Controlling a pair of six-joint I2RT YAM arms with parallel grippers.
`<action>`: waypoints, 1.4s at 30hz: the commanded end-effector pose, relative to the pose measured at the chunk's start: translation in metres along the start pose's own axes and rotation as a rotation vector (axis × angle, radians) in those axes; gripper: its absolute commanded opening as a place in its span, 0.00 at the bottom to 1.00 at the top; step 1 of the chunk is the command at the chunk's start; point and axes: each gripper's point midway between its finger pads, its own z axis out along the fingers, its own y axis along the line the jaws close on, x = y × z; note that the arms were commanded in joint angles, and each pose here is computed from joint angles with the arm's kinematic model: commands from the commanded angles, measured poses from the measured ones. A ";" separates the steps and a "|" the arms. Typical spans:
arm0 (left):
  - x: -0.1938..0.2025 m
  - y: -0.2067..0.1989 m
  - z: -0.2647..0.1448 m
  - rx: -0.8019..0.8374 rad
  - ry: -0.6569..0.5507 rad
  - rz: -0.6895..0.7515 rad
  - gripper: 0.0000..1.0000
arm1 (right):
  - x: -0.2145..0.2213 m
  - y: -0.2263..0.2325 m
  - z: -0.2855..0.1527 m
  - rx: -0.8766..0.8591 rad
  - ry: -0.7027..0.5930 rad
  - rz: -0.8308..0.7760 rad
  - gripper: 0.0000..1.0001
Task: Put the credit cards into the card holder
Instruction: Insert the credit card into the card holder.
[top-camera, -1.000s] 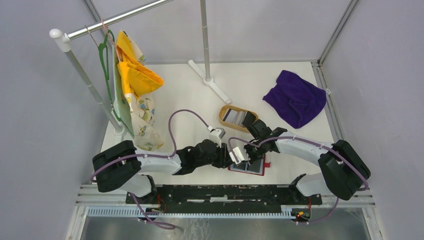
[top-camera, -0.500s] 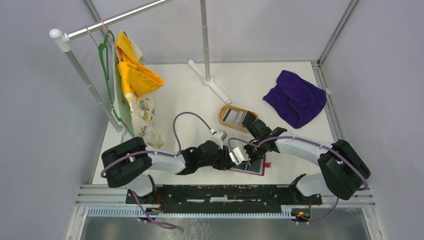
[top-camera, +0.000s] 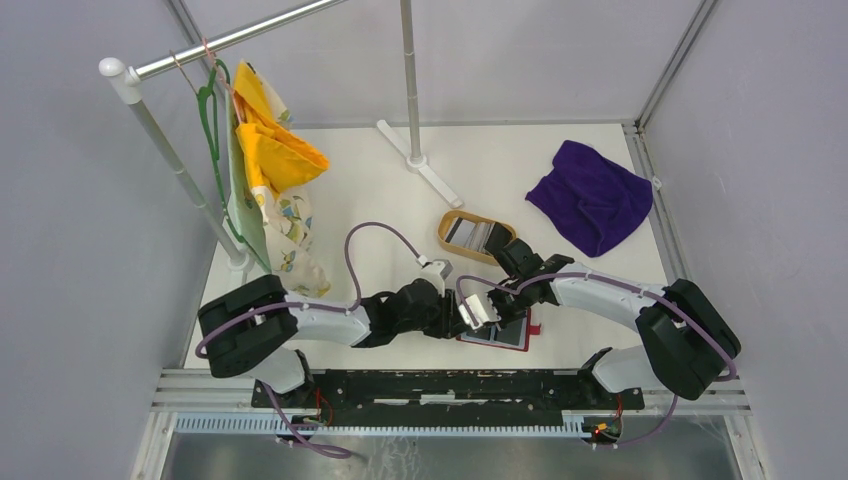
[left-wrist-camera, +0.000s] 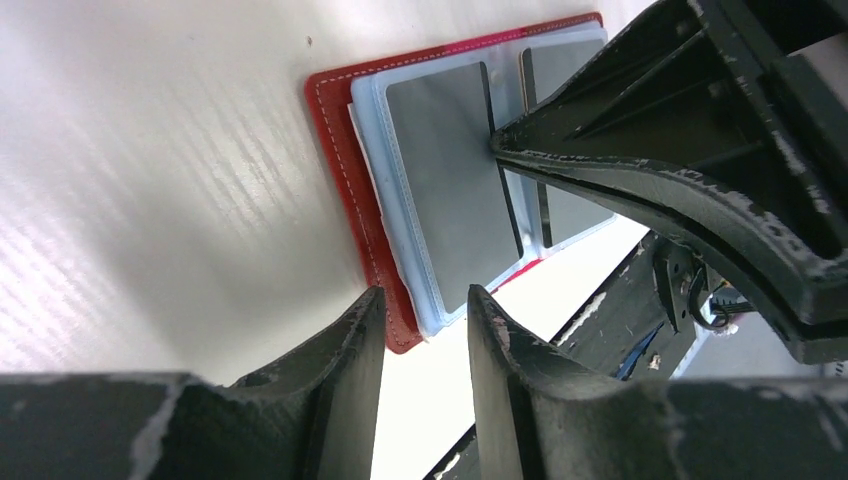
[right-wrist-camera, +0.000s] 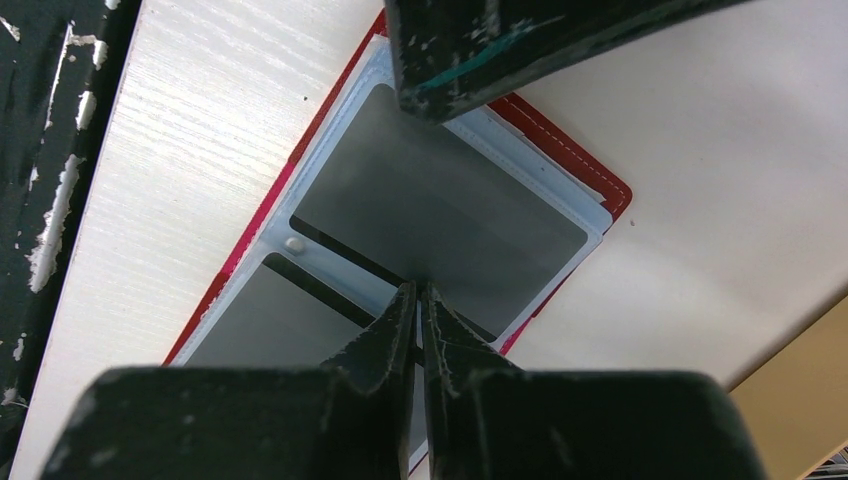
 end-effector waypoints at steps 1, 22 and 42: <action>-0.026 -0.009 -0.012 -0.020 -0.080 0.015 0.43 | 0.014 0.021 0.003 -0.073 0.055 0.034 0.11; -0.018 -0.038 0.004 0.120 -0.014 0.016 0.34 | 0.015 0.023 0.004 -0.083 0.061 0.038 0.12; -0.014 -0.007 0.009 -0.040 0.000 0.031 0.43 | 0.015 0.025 0.004 -0.094 0.059 0.039 0.12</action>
